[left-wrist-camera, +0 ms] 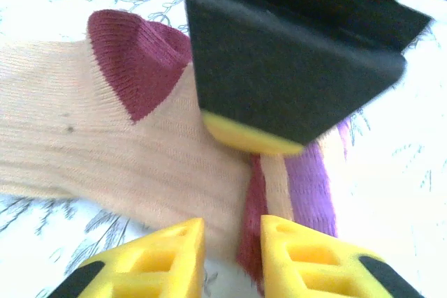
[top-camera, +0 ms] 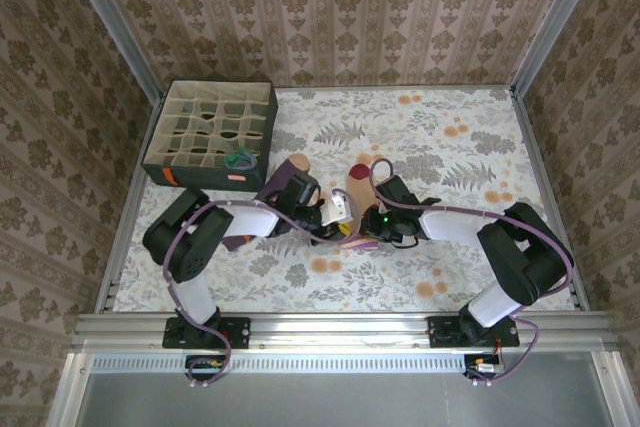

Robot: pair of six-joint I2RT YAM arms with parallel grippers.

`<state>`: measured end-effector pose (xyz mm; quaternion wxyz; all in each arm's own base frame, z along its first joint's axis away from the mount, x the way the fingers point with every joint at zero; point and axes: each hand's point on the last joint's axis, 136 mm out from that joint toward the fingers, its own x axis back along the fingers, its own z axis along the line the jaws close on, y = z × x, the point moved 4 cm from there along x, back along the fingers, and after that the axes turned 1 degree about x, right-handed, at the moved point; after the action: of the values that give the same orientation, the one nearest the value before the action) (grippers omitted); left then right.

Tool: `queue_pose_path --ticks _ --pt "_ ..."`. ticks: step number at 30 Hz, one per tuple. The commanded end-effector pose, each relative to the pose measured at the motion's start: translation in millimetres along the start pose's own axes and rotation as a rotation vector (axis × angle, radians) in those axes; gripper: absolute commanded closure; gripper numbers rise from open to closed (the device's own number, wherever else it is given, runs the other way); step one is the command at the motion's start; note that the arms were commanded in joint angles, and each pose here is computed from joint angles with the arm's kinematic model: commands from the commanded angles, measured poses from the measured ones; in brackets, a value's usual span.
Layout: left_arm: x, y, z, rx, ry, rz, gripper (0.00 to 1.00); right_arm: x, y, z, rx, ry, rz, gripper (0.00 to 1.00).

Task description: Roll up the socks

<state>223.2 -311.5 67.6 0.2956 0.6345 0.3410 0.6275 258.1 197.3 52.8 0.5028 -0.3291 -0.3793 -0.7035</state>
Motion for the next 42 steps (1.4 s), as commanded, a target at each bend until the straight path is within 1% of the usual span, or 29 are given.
queue_pose_path --ticks 1,5,7,10,14,17,19,27,33,35,37,38,39,41,42 --pt "16 3 1 -0.144 0.094 -0.055 0.70 -10 -22 -30 -0.052 -0.119 0.104 0.87" --pt "28 7 -12 -0.273 0.156 -0.152 0.67 -12 -24 -31 -0.052 -0.122 0.118 0.87" --pt "28 6 -19 -0.322 0.184 -0.166 0.65 -13 -25 -31 -0.051 -0.122 0.122 0.87" --pt "22 3 -26 -0.378 0.204 -0.126 0.62 -14 -25 -30 -0.049 -0.120 0.129 0.88" --pt "15 6 -32 -0.439 0.213 -0.111 0.60 -14 -25 -31 -0.049 -0.122 0.136 0.88" --pt "8 7 -38 -0.485 0.176 -0.091 0.59 -15 -26 -31 -0.047 -0.125 0.143 0.88" --pt "3 6 -43 -0.515 0.143 -0.055 0.59 -15 -26 -30 -0.043 -0.123 0.148 0.88" --pt "-10 -11 -45 -0.535 0.092 0.034 0.61 -17 -27 -29 -0.029 -0.117 0.175 0.87" --pt "-21 -25 -38 -0.483 0.086 0.128 0.62 -17 -27 -22 -0.003 -0.069 0.184 0.87" --pt "-22 -24 -37 -0.444 0.075 0.156 0.66 -16 -27 -18 0.017 -0.041 0.181 0.86" --pt "-19 -22 -36 -0.406 0.066 0.177 0.76 -13 -24 -13 0.044 -0.016 0.170 0.85" --pt "-17 -22 -37 -0.393 0.046 0.186 0.84 -11 -23 -10 0.061 -0.001 0.162 0.84" --pt "-15 -21 -39 -0.377 0.023 0.189 0.92 -8 -21 -7 0.075 0.011 0.151 0.81" --pt "-9 -19 -42 -0.333 -0.035 0.188 1.00 -2 -17 -3 0.100 0.035 0.126 0.74" --pt "-6 -17 -44 -0.301 -0.074 0.185 1.00 1 -14 -1 0.113 0.055 0.108 0.71"
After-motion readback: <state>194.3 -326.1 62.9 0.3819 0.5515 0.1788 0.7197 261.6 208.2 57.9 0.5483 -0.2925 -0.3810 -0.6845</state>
